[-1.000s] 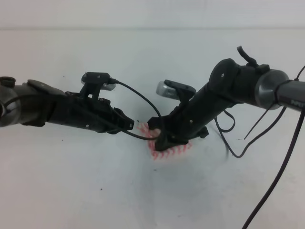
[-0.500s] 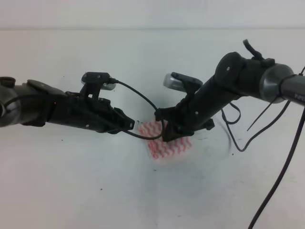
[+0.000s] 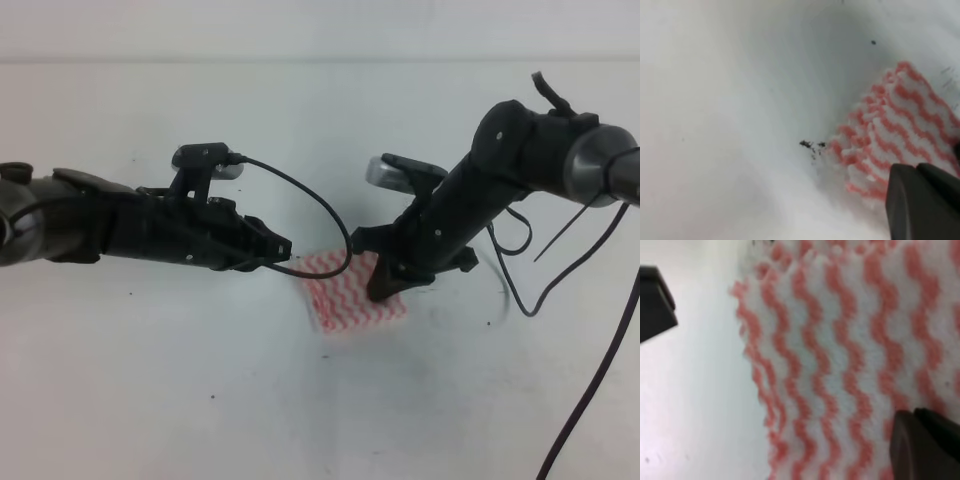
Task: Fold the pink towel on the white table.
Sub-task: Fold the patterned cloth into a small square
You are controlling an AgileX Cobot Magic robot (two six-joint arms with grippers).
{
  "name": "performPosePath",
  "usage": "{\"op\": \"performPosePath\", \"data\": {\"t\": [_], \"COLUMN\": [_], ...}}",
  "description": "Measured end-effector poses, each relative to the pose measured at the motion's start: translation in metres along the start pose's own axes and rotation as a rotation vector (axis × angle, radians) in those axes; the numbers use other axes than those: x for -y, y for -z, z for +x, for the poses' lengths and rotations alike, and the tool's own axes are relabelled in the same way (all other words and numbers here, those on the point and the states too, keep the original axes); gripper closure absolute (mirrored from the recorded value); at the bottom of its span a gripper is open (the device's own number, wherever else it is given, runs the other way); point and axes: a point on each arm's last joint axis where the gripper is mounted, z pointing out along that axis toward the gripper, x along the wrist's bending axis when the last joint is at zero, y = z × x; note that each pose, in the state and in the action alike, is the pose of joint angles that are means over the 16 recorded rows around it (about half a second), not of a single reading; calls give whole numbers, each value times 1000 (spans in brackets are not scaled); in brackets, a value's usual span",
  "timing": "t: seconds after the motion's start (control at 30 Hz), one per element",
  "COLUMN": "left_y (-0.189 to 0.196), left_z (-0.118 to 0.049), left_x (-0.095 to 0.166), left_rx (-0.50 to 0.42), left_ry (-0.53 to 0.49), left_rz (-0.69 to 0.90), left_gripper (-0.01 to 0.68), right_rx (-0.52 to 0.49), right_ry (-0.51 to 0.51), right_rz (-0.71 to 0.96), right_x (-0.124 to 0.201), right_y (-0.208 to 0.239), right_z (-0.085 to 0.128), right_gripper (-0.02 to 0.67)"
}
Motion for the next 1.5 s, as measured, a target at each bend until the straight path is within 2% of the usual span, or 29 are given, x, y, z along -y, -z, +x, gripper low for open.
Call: {"op": "performPosePath", "data": {"t": [0.33, 0.77, 1.13, 1.5], "left_y": [-2, -28, -43, -38], "left_z": [-4, -26, -24, -34], "left_x": [-1, 0, 7, 7], "left_rx": [14, 2, -27, 57], "left_ry": [-11, -75, -94, -106], "left_rz": [-3, 5, 28, 48], "left_gripper": [678, 678, 678, 679], "right_rx": [20, 51, 58, 61], "right_ry": [19, 14, -1, -5], "right_rz": [-9, -7, 22, 36], "right_x": [1, 2, 2, 3], "right_y": [17, 21, 10, 6], "right_z": [3, 3, -3, -6], "right_gripper": [667, 667, 667, 667]}}
